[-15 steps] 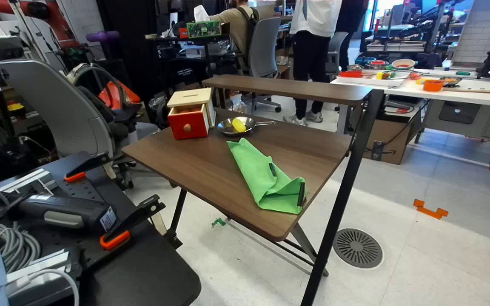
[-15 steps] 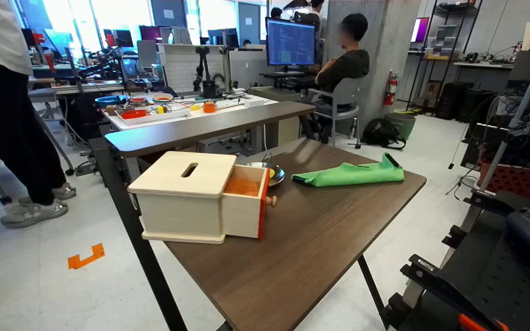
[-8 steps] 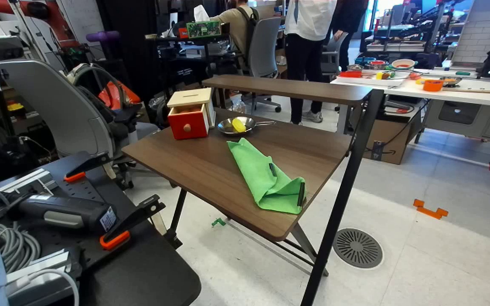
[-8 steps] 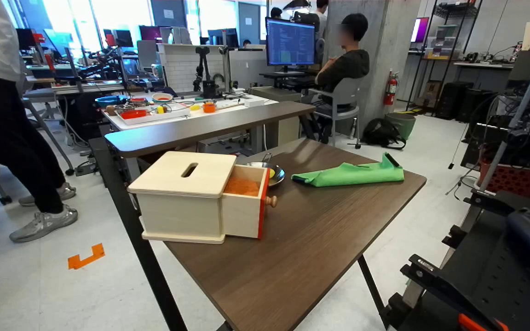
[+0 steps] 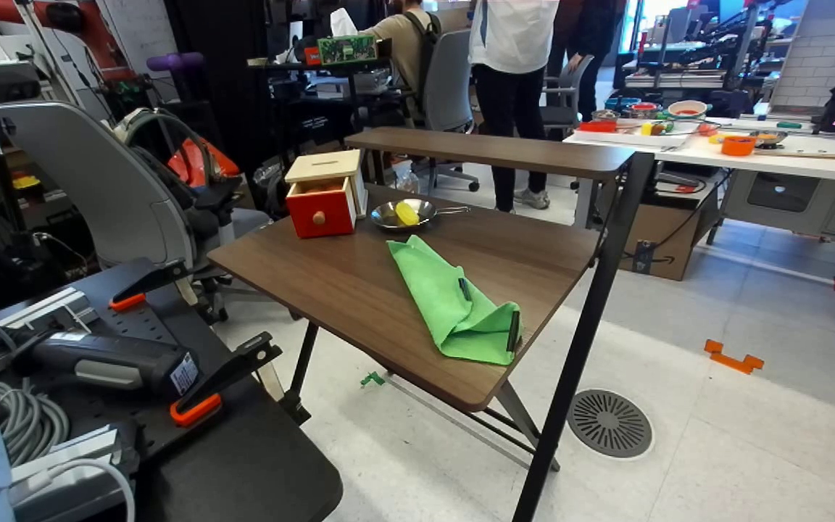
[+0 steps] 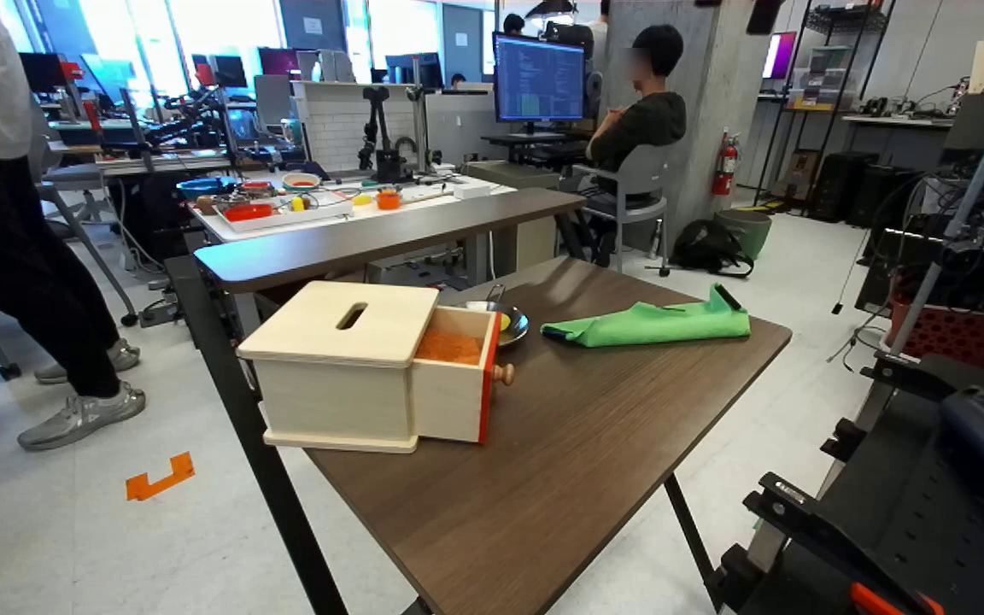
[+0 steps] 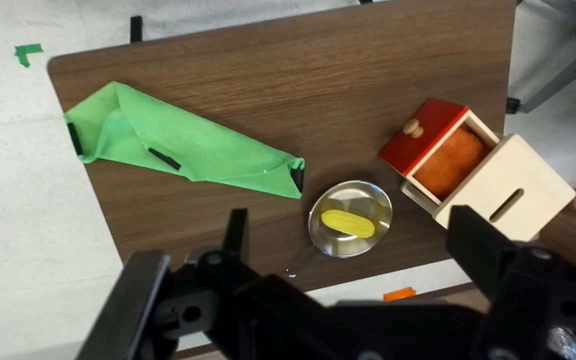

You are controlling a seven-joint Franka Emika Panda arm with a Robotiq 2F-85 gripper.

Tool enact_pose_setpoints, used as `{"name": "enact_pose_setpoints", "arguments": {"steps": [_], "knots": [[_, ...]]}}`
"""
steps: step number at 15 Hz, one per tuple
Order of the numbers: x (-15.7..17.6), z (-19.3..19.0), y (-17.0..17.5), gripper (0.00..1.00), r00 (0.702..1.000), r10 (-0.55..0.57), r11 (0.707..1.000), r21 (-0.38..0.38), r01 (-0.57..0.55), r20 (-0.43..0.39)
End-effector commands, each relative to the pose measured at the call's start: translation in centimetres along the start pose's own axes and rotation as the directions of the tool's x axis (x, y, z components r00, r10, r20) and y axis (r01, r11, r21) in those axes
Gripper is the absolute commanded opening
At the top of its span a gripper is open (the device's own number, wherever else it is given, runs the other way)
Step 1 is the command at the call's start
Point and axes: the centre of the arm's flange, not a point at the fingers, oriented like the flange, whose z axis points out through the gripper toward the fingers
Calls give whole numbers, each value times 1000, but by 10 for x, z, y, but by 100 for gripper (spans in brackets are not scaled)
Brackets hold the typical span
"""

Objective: Remove the maize from the pan

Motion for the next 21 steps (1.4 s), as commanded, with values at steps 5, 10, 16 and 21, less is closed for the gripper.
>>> {"name": "enact_pose_setpoints", "arguments": {"steps": [5,10,16,21], "knots": [[93,95,-32,100,980,-187,982,19,188,-66],[127,142,-42,100,926,-377,926,-18,377,-22],[158,204,-53,100,834,-550,830,-82,552,51],[171,255,-76,100,757,-643,749,-108,653,118]]}}
